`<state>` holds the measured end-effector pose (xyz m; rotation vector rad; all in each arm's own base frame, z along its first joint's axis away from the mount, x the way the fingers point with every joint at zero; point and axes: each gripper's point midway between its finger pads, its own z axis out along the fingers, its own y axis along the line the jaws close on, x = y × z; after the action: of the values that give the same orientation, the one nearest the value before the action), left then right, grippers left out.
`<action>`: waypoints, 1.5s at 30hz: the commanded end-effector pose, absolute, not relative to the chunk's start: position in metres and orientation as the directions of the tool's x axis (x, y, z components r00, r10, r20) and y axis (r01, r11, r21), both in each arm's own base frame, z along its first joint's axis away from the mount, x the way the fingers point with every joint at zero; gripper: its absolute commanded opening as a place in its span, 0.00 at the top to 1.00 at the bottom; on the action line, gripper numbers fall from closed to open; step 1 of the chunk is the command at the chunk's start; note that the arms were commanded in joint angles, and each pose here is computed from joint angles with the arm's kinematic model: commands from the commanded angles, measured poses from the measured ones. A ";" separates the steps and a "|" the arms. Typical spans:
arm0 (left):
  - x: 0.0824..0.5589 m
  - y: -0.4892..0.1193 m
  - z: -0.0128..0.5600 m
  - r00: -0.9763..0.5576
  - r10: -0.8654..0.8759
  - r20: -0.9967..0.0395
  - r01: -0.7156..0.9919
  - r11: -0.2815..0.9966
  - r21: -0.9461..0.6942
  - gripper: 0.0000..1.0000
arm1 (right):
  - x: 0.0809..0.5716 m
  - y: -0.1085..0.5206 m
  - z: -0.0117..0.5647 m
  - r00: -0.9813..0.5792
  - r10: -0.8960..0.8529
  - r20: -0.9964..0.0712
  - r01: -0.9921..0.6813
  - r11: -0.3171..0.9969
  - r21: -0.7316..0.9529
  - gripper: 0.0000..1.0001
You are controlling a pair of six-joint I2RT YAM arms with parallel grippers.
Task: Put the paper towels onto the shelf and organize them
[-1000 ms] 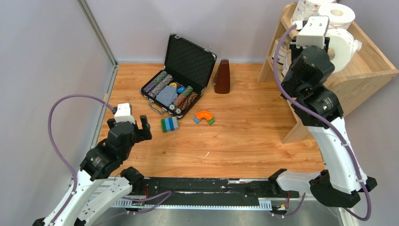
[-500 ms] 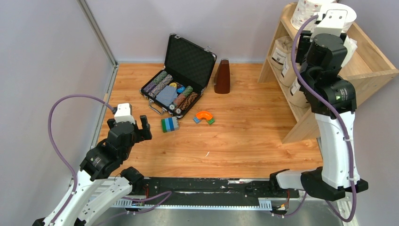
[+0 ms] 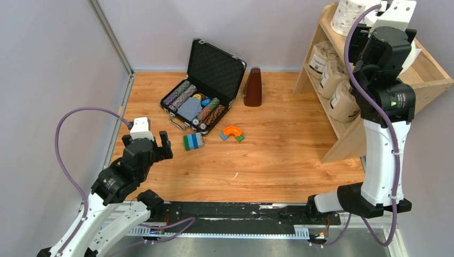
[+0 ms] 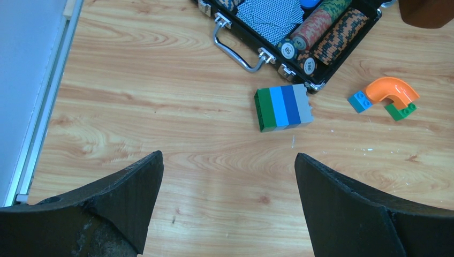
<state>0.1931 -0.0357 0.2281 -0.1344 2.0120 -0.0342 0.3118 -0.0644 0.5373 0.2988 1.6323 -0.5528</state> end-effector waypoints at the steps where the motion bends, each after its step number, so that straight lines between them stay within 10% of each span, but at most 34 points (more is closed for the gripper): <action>1: 0.198 -0.035 0.231 -0.406 -0.125 -0.905 -0.096 0.991 -0.094 0.00 | 0.311 -0.080 0.565 -0.063 -0.132 -0.989 0.559 0.817 -0.145 0.32; 30: 0.199 -0.040 0.229 -0.419 -0.114 -0.901 -0.077 0.993 -0.089 0.00 | 0.310 -0.104 0.555 -0.111 -0.186 -0.976 0.634 0.743 -0.214 0.15; 38: 0.199 -0.039 0.229 -0.417 -0.118 -0.901 -0.080 0.992 -0.093 0.00 | 0.293 -0.107 0.570 -0.071 -0.197 -0.978 0.643 0.741 -0.196 0.48; 45: 0.200 -0.041 0.226 -0.429 -0.111 -0.896 -0.073 0.993 -0.088 0.00 | 0.264 -0.107 0.582 -0.028 -0.210 -0.977 0.635 0.751 -0.180 0.47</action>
<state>0.1940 -0.0378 0.2234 -0.1228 2.0301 -0.0295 0.2984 -0.1038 0.5508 0.3449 1.5651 -0.7301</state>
